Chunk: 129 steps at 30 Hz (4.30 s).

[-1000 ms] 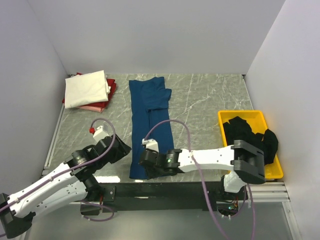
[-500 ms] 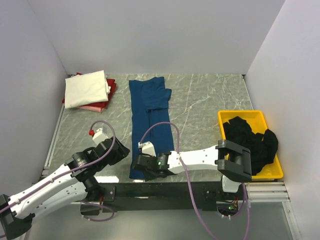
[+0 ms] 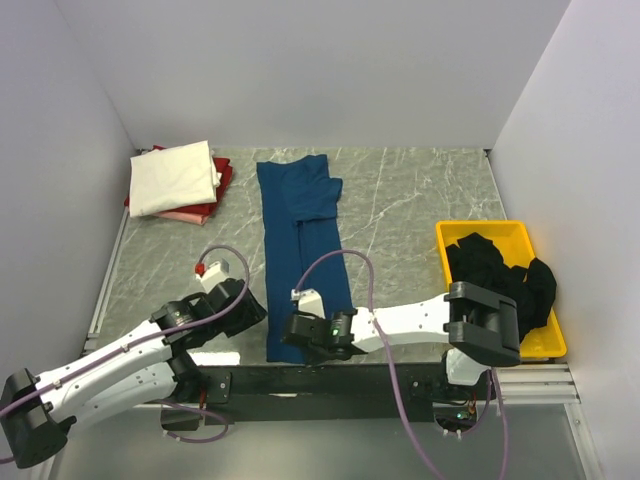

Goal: Fold and stack the t-shirts
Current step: Fold the tshirt

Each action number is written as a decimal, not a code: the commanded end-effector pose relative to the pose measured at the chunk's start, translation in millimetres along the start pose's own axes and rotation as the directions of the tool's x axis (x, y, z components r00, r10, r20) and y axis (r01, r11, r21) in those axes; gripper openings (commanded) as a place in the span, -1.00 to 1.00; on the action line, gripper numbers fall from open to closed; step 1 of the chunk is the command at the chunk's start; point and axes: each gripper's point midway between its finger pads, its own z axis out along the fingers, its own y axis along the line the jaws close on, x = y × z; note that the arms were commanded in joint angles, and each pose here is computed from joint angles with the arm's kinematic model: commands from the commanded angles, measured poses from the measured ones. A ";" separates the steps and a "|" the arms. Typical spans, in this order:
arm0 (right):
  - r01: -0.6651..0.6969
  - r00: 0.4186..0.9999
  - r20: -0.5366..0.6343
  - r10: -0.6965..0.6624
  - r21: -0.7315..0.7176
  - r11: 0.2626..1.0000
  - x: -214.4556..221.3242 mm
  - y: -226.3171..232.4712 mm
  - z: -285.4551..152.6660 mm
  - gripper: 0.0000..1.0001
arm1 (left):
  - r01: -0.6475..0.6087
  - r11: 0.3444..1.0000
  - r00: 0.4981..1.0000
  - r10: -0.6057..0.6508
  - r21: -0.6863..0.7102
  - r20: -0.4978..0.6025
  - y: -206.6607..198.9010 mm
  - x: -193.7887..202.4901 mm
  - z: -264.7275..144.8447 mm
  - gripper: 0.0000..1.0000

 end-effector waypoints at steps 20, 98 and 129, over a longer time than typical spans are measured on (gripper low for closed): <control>-0.120 0.992 0.030 0.123 -0.096 0.988 -3.4 -13.1 -26.3 -1.00 | -0.094 0.994 0.982 0.101 0.052 -0.158 -6.7 36.8 20.8 0.14; -0.410 0.907 0.064 0.417 -0.097 0.907 13.4 -143.3 -33.7 -0.10 | -0.066 0.992 0.894 0.106 0.107 -0.436 -0.1 130.8 11.0 -0.17; -0.417 0.904 0.035 0.426 -0.152 0.896 12.6 -131.5 -32.3 -0.62 | -0.006 0.980 0.923 0.081 0.197 -0.376 -15.7 118.6 0.8 -0.13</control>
